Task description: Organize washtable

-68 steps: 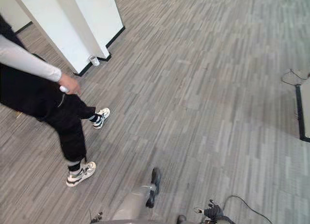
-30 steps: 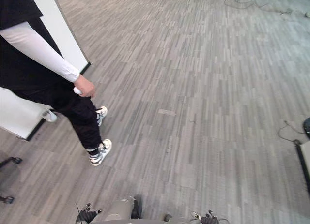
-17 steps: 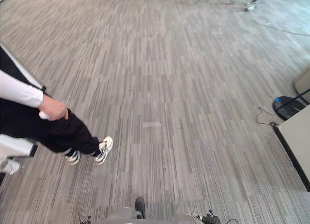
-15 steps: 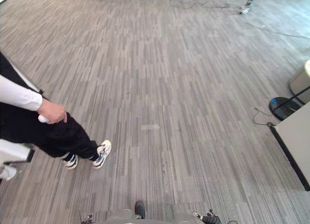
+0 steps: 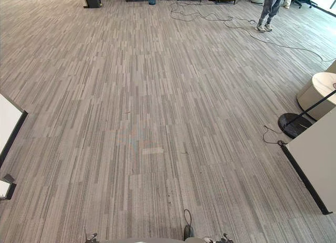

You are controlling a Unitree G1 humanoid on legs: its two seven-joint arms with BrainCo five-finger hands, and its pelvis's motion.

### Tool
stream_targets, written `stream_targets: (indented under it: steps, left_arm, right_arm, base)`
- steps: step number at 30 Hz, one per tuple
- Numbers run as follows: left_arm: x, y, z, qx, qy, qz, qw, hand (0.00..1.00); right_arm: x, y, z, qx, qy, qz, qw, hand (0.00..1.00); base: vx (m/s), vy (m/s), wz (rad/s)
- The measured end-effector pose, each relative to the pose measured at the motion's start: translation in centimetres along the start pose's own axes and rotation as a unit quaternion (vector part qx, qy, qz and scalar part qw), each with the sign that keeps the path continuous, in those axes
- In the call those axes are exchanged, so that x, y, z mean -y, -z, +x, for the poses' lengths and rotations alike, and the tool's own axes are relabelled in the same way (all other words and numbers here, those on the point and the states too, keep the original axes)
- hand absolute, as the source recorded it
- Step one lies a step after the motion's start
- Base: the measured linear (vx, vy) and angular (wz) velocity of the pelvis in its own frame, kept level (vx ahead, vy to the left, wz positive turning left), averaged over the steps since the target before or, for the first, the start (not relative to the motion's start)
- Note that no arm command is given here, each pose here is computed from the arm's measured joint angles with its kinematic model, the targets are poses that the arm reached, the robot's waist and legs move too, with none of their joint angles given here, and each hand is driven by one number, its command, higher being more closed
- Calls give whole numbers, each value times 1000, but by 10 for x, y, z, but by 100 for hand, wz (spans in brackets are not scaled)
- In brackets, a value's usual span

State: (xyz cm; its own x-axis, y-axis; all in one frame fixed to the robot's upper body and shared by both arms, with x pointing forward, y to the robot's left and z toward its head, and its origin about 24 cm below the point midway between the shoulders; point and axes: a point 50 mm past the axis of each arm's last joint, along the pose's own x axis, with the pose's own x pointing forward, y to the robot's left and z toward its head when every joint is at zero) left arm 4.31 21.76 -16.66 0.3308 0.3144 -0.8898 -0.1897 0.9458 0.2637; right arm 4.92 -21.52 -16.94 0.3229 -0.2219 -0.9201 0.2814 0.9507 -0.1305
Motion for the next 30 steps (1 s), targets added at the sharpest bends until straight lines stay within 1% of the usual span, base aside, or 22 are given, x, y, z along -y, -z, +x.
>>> stream_targets:
  steps: [9, 17, 19, 25, 30]
  left_arm:
    - [0, 0, 0, 0, -2, -4, 1000, 0]
    - [-1, 1, 0, -3, -2, -10, 1000, 0]
    - [-1, 3, 0, -9, -4, -15, 1000, 0]
    - [-3, 9, -2, -23, -28, -99, 994, 0]
    - [-8, -6, 1, 8, -39, -110, 993, 0]
  right_arm:
    - [1, 2, 0, -6, 6, -8, 1000, 0]
    - [1, 3, 0, -7, 8, -5, 1000, 0]
    - [2, 3, 0, -8, 10, 9, 1000, 0]
    - [5, 2, 0, -8, 18, 38, 999, 0]
    - [-6, -3, 1, 2, 6, 33, 999, 0]
  base:
    - [-52, -32, 20]
    - [-128, -24, -18]
    - [-64, -18, -13]
    - [12, -47, -12]
    - [105, -72, 15]
